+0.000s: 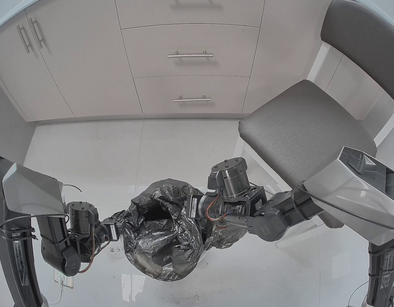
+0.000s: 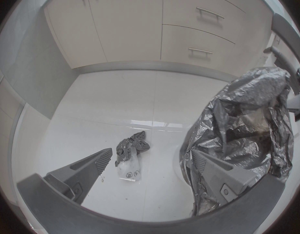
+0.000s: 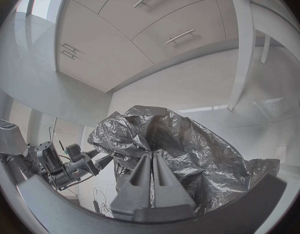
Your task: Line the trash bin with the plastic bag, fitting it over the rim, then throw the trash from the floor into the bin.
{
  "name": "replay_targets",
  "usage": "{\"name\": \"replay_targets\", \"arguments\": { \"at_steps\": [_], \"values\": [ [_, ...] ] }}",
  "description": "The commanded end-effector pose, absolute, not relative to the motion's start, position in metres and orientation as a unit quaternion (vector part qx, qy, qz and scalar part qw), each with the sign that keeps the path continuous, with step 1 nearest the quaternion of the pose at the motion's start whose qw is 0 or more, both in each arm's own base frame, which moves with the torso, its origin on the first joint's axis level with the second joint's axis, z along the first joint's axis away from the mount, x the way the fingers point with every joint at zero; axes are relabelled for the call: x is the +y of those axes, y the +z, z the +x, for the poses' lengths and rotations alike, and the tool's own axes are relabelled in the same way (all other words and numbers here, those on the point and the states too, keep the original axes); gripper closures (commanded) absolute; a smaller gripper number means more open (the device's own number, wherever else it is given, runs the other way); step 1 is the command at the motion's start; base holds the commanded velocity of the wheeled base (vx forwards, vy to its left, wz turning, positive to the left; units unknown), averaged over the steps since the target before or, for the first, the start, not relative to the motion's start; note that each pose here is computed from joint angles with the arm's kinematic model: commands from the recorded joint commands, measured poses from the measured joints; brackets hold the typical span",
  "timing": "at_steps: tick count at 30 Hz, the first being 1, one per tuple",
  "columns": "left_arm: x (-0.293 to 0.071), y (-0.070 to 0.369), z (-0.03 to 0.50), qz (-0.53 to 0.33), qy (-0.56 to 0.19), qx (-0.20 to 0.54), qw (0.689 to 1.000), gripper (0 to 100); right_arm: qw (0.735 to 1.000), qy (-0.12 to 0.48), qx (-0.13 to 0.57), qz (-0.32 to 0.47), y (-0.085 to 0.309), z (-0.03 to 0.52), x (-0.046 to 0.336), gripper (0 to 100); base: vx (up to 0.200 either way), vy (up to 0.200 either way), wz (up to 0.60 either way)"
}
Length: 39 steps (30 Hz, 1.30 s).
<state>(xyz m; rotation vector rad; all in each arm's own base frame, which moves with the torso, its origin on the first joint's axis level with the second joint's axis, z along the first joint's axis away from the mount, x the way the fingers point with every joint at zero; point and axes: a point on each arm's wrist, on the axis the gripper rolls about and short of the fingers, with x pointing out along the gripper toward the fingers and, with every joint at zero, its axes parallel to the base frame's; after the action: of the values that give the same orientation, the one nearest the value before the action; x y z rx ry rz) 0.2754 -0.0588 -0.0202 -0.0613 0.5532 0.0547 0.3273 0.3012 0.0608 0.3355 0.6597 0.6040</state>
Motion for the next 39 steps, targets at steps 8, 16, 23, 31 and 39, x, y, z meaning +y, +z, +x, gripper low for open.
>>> {"name": "replay_targets", "arguments": {
  "at_steps": [8,16,23,31,39],
  "values": [
    [-0.05,-0.045,0.281,-0.024,0.047,0.3,0.952,0,0.89,0.287,0.319,0.155,0.056,0.324,0.305,100,0.0,0.0,0.0],
    [-0.05,-0.059,0.297,-0.011,0.056,0.297,0.953,0,0.896,0.289,0.309,0.133,0.057,0.324,0.305,100,0.0,0.0,0.0],
    [-0.051,-0.051,0.293,-0.011,0.055,0.289,0.956,0,0.896,0.289,0.311,0.132,0.056,0.323,0.305,100,0.0,0.0,0.0],
    [-0.049,-0.024,0.278,-0.019,0.052,0.272,0.961,0,0.896,0.289,0.31,0.13,0.057,0.322,0.305,100,0.0,0.0,0.0],
    [-0.068,-0.01,0.24,-0.003,-0.001,0.275,0.962,0,0.894,0.293,0.313,0.129,0.058,0.317,0.307,100,0.0,0.0,0.0]
  ]
}}
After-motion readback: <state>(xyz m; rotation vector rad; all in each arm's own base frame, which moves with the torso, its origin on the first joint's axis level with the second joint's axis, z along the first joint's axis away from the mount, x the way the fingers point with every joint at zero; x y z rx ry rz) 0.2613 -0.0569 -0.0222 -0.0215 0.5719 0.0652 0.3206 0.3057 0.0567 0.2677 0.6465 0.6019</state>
